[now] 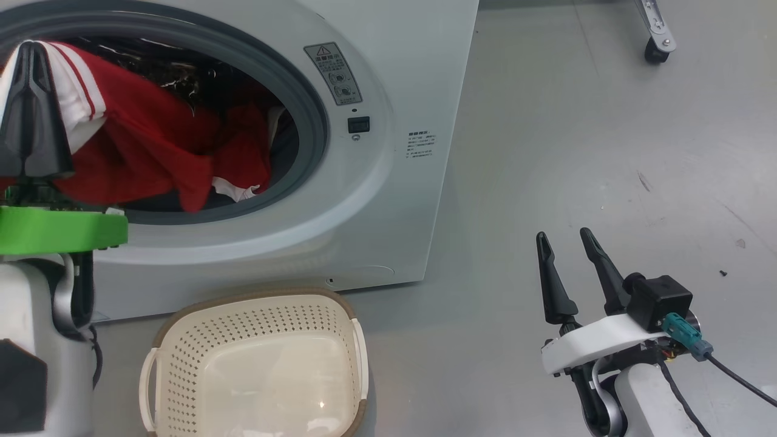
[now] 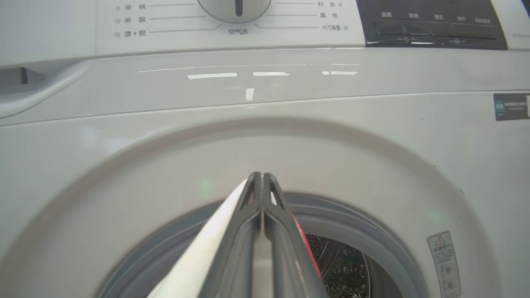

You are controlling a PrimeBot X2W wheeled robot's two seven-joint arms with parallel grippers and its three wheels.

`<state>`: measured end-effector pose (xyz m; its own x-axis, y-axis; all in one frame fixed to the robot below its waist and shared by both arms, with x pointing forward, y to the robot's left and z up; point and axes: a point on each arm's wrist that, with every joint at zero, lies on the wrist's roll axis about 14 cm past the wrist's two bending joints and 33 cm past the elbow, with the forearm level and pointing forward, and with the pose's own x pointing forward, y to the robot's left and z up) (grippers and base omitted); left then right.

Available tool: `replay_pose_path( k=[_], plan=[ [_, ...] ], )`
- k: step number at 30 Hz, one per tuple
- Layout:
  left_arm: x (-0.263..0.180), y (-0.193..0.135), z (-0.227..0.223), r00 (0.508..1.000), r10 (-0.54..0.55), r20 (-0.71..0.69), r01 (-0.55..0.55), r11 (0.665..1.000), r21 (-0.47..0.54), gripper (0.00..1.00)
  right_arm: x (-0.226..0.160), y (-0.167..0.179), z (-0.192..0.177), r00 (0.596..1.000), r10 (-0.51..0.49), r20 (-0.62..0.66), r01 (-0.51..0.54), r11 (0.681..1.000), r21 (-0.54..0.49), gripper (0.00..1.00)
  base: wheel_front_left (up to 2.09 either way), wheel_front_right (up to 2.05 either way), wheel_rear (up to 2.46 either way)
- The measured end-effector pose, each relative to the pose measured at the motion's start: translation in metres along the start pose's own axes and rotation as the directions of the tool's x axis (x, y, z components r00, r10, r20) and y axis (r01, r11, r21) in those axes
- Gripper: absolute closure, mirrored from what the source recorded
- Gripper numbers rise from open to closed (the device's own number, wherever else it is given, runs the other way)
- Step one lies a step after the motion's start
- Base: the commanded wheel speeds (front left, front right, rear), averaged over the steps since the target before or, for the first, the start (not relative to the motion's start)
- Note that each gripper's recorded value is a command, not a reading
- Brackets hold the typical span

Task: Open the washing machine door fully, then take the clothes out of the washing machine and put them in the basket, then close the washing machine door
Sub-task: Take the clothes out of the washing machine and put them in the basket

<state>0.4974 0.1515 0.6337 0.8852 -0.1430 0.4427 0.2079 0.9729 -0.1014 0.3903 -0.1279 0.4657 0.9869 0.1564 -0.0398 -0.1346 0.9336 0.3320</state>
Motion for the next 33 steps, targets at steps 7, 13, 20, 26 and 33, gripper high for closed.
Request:
replay_pose_path(
  k=[7,13,20,26,33],
  plan=[
    [-0.024,-0.012,-0.029,0.995,-0.024,-0.094,0.022,0.999,-0.025,1.00,0.000,0.000,0.000,1.000,0.000,0.000,0.000,1.000,0.001,0.00,0.00,0.00,0.00],
    [-0.056,-0.025,-0.068,0.972,-0.061,-0.227,0.050,0.997,-0.053,1.00,0.001,0.000,-0.002,1.000,0.001,-0.004,-0.001,1.000,0.002,0.00,0.00,0.00,0.00],
    [-0.107,-0.047,-0.128,0.886,-0.134,-0.445,0.100,0.990,-0.098,1.00,0.004,0.002,-0.012,0.999,0.010,-0.032,-0.010,1.000,0.008,0.00,0.00,0.00,0.00],
    [-0.136,-0.056,-0.167,0.804,-0.170,-0.571,0.115,0.985,-0.131,1.00,0.007,-0.004,-0.020,0.998,-0.005,-0.056,0.006,1.000,0.009,0.00,0.00,0.00,0.00],
    [-0.172,-0.063,-0.212,0.676,-0.193,-0.711,0.102,0.980,-0.169,1.00,0.013,-0.011,-0.026,0.997,-0.020,-0.070,0.020,1.000,0.007,0.00,0.00,0.00,0.00]
  ],
)
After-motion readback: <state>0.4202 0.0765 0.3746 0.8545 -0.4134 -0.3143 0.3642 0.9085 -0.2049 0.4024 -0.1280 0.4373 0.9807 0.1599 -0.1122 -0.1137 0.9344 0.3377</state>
